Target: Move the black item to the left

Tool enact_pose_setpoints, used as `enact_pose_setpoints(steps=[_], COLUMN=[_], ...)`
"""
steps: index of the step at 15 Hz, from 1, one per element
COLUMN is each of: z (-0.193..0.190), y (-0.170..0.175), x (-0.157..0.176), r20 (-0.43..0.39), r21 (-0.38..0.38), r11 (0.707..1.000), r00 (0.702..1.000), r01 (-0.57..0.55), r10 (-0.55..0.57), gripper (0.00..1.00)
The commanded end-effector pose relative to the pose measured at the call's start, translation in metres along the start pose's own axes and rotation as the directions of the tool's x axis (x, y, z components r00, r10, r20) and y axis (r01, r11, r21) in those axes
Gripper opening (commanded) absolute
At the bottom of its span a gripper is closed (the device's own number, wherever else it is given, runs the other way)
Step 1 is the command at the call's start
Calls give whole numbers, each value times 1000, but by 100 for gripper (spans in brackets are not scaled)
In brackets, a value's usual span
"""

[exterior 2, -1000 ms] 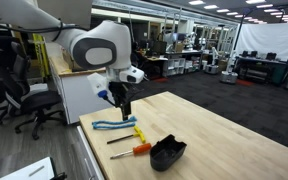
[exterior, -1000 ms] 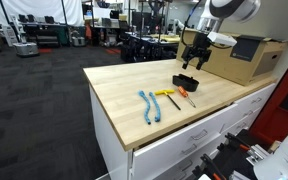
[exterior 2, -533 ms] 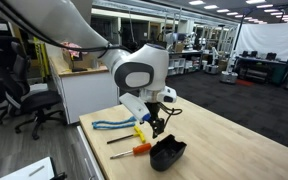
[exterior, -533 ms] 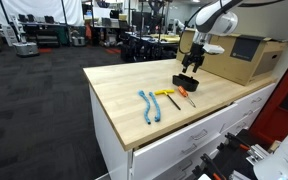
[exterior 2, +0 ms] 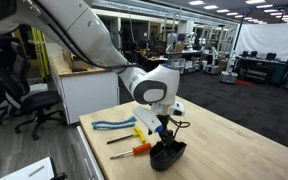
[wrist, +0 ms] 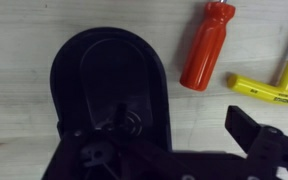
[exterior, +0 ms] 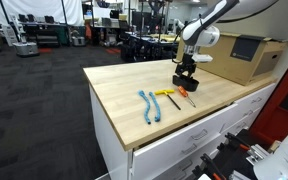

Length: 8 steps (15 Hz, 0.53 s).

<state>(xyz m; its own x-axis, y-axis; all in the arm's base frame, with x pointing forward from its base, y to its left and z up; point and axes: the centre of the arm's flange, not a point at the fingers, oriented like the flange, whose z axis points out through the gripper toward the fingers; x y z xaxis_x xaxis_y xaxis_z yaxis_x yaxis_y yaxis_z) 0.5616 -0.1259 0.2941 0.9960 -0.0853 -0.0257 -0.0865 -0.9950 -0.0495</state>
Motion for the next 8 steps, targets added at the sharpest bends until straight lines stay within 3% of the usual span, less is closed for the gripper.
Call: enact_pose_setpoints(steps=[1,2,8], z=[18,21,25], y=[10,12,16], x=[21,23,30], r20=[7,10,12], r21=[-35,-39,-43], r11=[998,998,994], r00=[999,999,995], r01=[-44,-51,-96], r10=[44,51,96], gripper=[75,74,31])
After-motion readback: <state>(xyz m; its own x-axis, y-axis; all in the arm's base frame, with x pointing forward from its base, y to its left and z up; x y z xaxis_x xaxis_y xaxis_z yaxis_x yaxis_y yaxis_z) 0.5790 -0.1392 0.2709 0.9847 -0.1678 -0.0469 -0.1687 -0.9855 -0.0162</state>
